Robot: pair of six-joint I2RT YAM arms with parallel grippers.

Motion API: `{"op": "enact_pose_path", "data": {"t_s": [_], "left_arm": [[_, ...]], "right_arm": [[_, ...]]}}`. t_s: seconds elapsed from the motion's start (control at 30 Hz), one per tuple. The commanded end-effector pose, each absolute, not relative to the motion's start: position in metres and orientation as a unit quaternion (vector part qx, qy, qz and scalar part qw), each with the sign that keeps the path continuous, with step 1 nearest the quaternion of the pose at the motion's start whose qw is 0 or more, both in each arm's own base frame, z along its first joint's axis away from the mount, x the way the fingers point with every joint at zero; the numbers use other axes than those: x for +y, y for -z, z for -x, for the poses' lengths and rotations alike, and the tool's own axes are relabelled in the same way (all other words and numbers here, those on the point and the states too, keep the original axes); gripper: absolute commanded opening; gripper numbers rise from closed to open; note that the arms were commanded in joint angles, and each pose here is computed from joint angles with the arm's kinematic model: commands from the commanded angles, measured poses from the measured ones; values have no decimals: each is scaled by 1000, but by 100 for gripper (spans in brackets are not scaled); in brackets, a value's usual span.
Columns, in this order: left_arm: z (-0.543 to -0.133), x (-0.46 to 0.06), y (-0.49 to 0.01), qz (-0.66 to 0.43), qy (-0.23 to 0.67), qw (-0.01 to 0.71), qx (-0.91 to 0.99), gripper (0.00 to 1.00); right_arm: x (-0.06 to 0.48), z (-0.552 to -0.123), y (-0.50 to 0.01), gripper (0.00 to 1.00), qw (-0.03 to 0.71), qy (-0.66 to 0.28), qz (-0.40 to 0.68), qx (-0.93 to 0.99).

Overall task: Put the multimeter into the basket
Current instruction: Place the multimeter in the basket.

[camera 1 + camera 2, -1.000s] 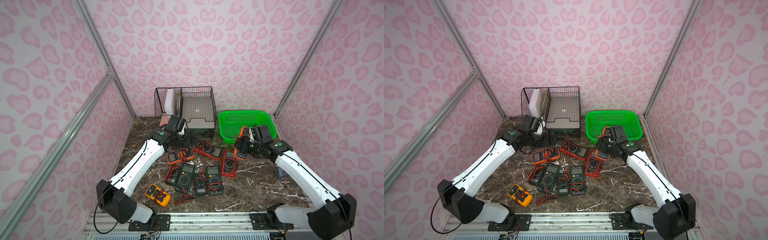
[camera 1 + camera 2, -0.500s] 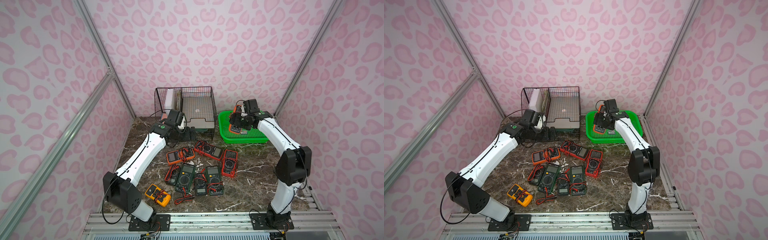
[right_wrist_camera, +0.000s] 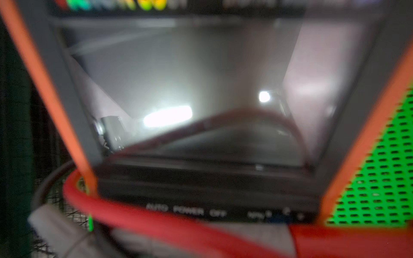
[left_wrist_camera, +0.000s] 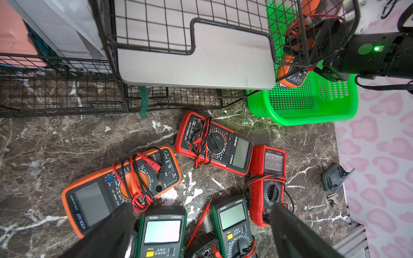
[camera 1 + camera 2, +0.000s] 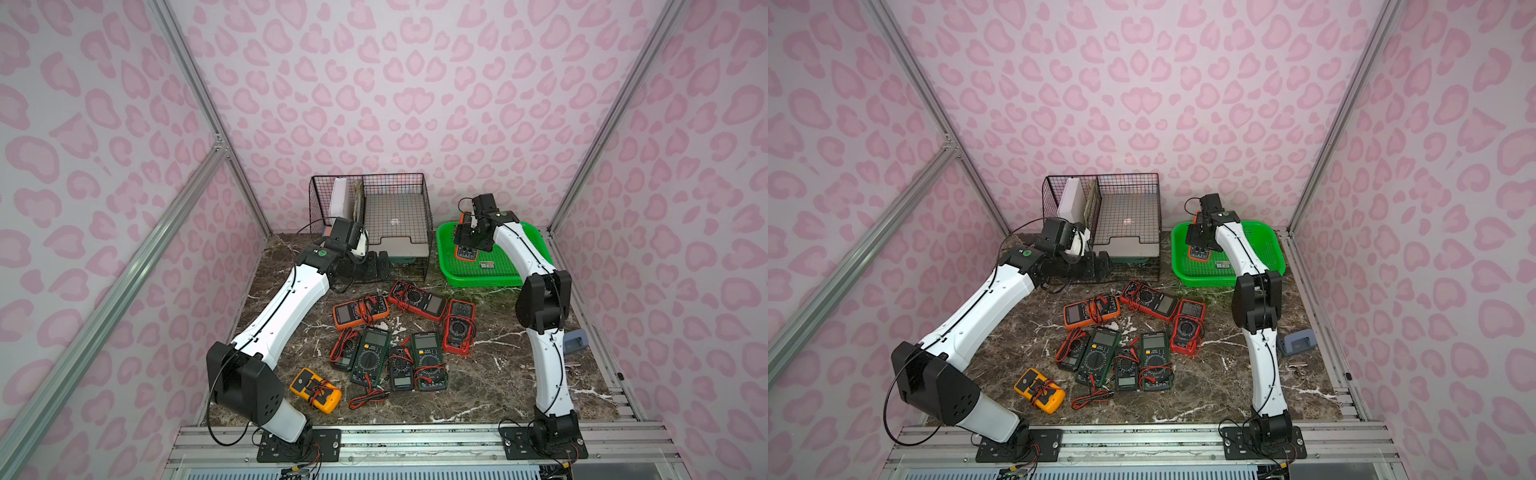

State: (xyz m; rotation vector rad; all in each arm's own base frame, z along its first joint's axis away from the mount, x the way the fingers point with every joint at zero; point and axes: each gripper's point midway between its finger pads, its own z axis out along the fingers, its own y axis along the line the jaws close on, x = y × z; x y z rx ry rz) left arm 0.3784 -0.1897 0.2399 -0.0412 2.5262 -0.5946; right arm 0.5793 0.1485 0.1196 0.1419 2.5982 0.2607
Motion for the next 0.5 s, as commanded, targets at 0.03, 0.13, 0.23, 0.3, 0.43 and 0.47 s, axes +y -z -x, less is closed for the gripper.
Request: {"op": "enact_pose_path", "data": {"t_s": [0.03, 0.13, 0.23, 0.3, 0.43, 0.47], "left_arm": [[-379, -194, -237, 18, 233, 266, 935, 99], [-379, -193, -232, 22, 231, 258, 938, 98], [-379, -194, -229, 22, 230, 252, 940, 98], [-379, -194, -228, 22, 229, 251, 940, 98], [-380, -195, -226, 22, 230, 248, 941, 99], [-380, -195, -225, 21, 230, 246, 941, 99]], "right_arm": [[147, -571, -99, 28, 232, -80, -36, 969], [151, -568, -85, 29, 221, -81, -27, 971], [159, -565, -76, 31, 213, -82, -19, 973], [164, -563, -71, 37, 209, -81, -15, 975], [171, -558, -62, 56, 197, -79, -13, 977], [171, -557, -60, 60, 194, -78, -13, 978]]}}
